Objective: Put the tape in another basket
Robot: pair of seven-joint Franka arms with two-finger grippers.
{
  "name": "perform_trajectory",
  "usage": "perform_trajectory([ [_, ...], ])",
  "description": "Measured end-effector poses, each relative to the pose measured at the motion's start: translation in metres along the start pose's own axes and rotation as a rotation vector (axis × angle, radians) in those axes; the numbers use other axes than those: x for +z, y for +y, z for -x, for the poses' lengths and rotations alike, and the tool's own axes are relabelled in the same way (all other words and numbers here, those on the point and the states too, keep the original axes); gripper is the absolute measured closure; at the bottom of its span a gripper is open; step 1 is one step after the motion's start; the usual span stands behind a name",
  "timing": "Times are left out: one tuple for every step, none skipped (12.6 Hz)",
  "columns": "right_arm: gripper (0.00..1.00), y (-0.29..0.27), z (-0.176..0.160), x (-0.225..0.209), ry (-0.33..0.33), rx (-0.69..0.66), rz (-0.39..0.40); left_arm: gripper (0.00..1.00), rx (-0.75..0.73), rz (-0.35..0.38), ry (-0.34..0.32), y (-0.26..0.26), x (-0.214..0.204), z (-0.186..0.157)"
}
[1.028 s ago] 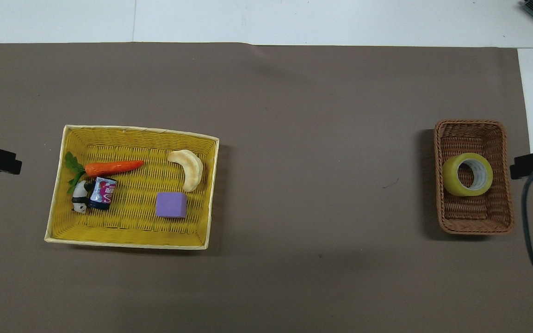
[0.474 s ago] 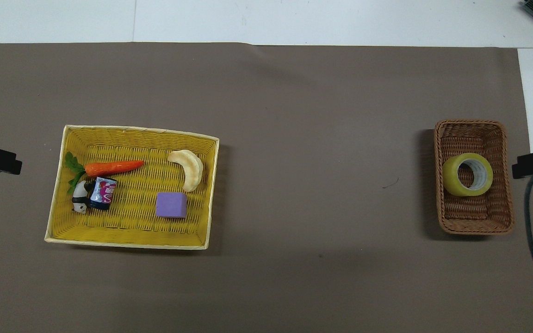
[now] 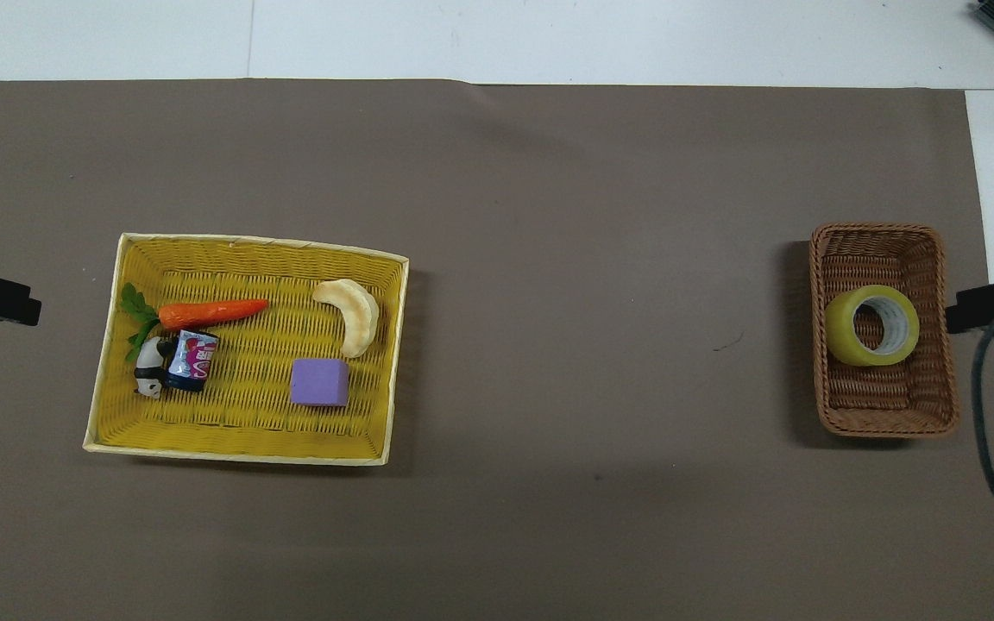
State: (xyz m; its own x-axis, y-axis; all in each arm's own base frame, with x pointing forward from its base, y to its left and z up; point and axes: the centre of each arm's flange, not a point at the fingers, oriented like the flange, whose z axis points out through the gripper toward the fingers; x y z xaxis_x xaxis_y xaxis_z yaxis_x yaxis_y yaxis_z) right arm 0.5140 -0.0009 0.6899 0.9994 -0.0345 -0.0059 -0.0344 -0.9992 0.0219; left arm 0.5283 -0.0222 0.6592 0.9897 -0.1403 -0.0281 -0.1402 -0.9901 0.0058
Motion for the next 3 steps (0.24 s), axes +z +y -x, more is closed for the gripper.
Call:
perform_trajectory([
  [0.0,-0.001,-0.0016,-0.0009,0.014,-0.001,-0.008,0.0,0.0,0.0,0.001,0.0001,-0.0001,-0.0001],
  [0.0,-0.0013,-0.0035,-0.0016,0.028,-0.001,-0.011,0.0,0.0,0.0,0.001,0.0002,-0.0001,-0.0001],
  [0.0,-0.0014,-0.004,-0.0017,0.031,-0.002,-0.011,0.0,0.0,0.0,0.001,0.0002,-0.0002,-0.0001],
])
